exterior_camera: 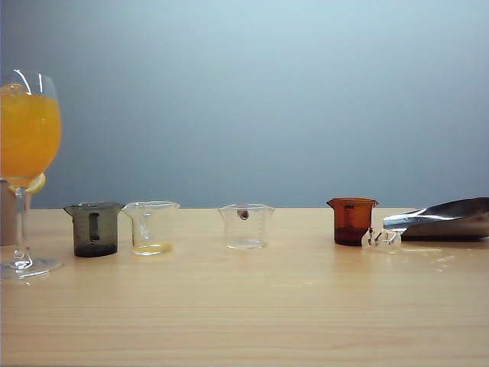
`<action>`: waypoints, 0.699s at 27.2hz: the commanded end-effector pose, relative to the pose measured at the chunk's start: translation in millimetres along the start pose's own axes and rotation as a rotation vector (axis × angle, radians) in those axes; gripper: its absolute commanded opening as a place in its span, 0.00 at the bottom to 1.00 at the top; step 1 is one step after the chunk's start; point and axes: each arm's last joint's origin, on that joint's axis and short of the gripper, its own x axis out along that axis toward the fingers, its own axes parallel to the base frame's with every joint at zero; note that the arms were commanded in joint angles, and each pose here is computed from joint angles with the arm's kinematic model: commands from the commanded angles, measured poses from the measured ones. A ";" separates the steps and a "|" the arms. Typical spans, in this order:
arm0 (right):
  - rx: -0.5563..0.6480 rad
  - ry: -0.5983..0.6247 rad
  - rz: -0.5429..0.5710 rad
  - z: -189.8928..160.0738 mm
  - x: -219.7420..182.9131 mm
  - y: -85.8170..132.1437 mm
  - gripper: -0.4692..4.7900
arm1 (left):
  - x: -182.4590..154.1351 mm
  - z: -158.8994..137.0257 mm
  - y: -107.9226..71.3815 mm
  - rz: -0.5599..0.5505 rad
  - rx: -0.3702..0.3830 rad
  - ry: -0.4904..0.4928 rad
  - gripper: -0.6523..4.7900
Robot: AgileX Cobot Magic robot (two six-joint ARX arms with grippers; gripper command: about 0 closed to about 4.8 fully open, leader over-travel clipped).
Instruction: Pick up the third measuring cup from the left, pour the pineapple juice inside into the goblet, and finally put the measuring cup back in its original place.
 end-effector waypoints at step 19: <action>0.023 -0.265 -0.253 -68.8 -27.2 -40.0 0.09 | -0.1 1.7 0.1 -0.001 0.004 -0.011 0.12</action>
